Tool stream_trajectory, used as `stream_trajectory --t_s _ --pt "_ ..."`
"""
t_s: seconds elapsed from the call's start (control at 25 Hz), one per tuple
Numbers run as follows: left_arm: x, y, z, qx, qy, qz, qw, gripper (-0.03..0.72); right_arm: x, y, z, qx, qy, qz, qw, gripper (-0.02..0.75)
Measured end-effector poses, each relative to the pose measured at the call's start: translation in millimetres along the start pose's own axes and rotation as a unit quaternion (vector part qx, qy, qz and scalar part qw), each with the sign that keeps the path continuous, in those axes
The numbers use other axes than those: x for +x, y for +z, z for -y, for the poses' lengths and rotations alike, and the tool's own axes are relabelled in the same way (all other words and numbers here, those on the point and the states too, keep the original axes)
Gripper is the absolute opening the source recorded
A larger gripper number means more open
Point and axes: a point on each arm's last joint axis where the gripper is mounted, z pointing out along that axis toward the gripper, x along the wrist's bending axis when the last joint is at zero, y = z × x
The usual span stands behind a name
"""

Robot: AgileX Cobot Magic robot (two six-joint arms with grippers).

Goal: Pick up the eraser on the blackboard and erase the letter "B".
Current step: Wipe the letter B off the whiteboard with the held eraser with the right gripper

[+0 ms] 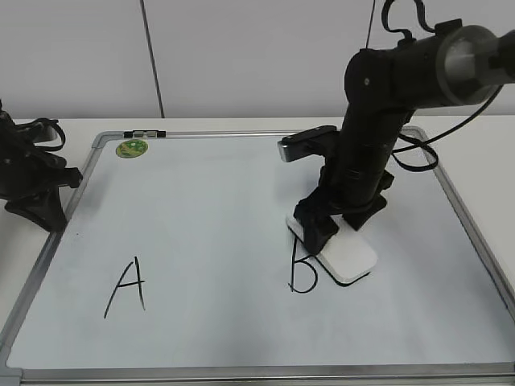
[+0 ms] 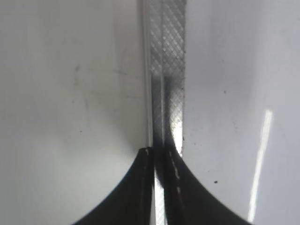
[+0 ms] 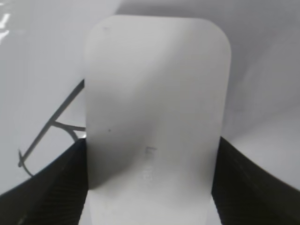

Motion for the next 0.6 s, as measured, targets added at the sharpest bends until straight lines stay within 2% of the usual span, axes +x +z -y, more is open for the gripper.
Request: stream_trajectory --t_s 0.08,0.24,0.6 --pt "0.0 0.0 0.0 0.000 0.000 0.000 1.000 0.012 5.2 1.0 -0.7 -0.001 0.002 -0.024 1.000 0.565" --pt "-0.1 0.0 0.0 0.000 0.000 0.000 1.000 0.012 22.1 3.8 -3.3 0.002 -0.023 -0.028 0.999 0.565" --pt "-0.2 0.0 0.0 0.000 -0.001 0.001 1.000 0.012 95.7 12.8 -5.6 0.016 -0.120 -0.027 0.992 0.565"
